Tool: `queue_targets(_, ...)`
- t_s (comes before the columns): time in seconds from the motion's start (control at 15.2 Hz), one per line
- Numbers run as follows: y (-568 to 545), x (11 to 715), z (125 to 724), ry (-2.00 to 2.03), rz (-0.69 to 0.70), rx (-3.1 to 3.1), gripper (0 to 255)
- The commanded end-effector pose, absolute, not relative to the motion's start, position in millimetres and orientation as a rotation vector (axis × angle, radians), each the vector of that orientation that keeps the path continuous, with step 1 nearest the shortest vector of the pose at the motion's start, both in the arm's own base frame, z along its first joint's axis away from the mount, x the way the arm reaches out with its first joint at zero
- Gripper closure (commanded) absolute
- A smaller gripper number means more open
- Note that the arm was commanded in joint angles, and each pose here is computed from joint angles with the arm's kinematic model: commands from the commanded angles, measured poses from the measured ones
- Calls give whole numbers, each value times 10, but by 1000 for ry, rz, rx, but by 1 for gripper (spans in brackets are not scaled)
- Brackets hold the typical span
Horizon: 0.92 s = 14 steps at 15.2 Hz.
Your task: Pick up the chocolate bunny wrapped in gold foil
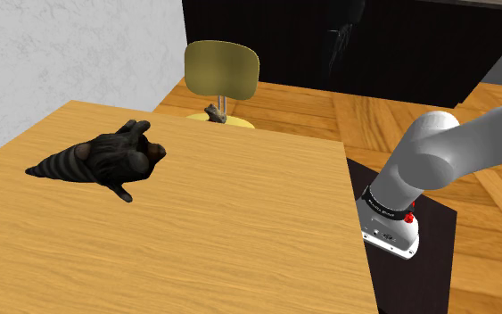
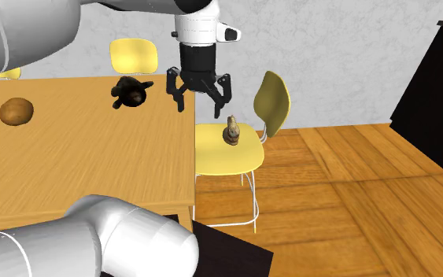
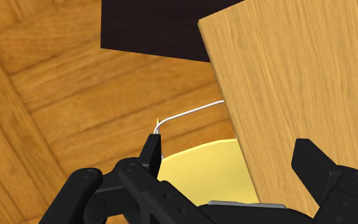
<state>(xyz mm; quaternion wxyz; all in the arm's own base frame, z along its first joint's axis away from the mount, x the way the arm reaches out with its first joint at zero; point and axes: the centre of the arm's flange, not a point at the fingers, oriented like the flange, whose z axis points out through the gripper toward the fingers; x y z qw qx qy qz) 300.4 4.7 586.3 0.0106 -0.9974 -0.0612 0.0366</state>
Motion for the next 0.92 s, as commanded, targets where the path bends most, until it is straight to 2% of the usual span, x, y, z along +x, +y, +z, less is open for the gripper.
queue_targets(0.0,47,3004,5863,-191,114,-3112,0)
queue_targets(0.86,98,4608,4982,-471,245,-3090,0)
